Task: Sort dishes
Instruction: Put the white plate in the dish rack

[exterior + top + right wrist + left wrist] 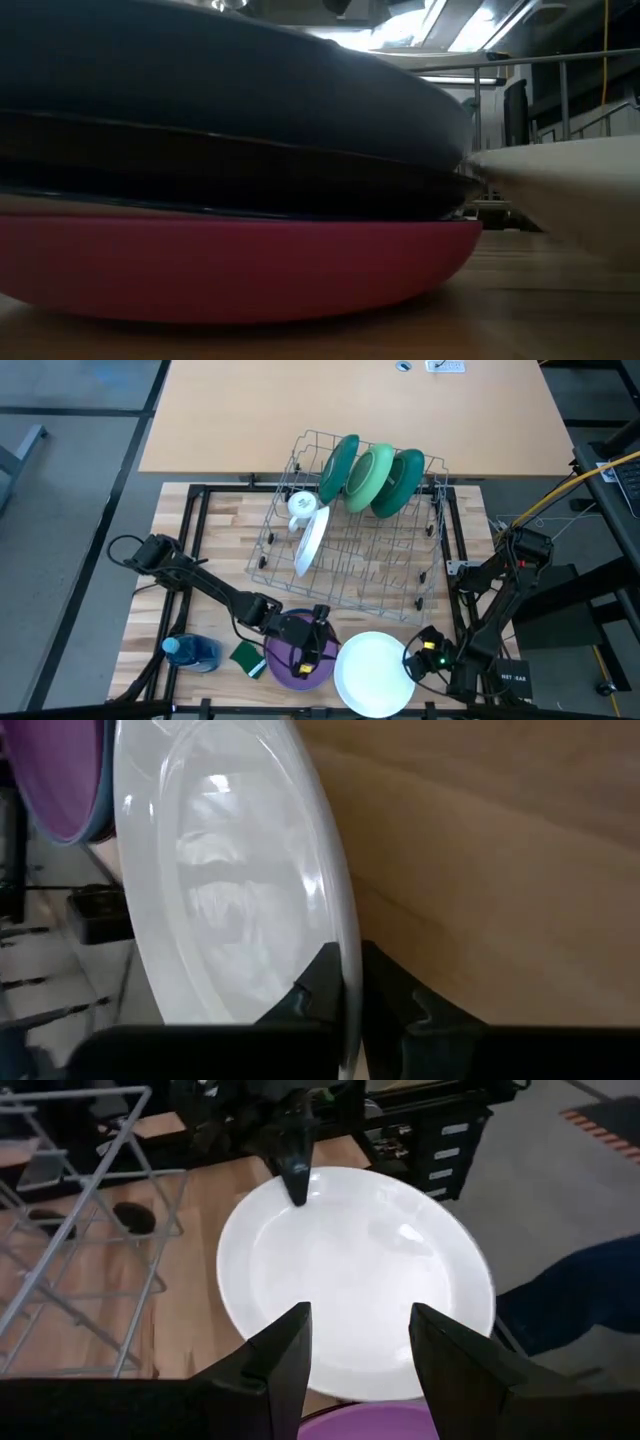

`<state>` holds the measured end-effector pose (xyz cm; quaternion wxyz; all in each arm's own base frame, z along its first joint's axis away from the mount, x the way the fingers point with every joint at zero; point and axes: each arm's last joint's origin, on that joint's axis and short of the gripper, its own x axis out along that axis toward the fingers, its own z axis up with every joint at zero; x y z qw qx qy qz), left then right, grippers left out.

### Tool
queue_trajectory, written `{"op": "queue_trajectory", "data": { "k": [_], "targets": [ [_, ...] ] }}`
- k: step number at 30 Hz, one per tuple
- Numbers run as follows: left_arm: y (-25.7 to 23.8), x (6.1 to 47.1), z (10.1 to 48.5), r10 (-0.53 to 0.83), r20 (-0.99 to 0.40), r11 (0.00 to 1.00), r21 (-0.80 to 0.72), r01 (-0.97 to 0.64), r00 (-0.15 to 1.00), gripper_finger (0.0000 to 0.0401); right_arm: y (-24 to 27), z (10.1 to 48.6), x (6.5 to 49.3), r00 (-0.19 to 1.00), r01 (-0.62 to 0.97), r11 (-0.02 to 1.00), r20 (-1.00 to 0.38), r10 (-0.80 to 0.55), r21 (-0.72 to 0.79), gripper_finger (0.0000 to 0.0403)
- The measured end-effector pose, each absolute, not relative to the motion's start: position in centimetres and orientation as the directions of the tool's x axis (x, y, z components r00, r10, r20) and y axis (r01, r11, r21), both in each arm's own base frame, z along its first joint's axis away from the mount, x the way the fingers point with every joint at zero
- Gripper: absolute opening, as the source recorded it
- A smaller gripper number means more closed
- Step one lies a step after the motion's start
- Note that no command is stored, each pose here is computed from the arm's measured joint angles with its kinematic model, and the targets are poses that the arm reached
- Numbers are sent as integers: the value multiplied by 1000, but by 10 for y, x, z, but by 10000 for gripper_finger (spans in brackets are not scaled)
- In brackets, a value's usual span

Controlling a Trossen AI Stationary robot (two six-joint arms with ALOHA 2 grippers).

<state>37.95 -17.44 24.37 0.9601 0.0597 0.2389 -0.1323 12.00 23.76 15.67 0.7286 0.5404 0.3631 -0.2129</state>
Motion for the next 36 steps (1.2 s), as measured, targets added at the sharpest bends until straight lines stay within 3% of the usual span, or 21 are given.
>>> {"op": "queue_trajectory", "data": {
  "k": [22,36],
  "targets": [
    [-155,393,229,-170,-509,960,-279,25,844,159,247,205,126,644,711,393,-764,-31,583,17],
    [-155,396,216,-164,-543,921,-382,-68,824,159,240,206,140,653,706,419,-754,-73,571,17]
  ]
}}
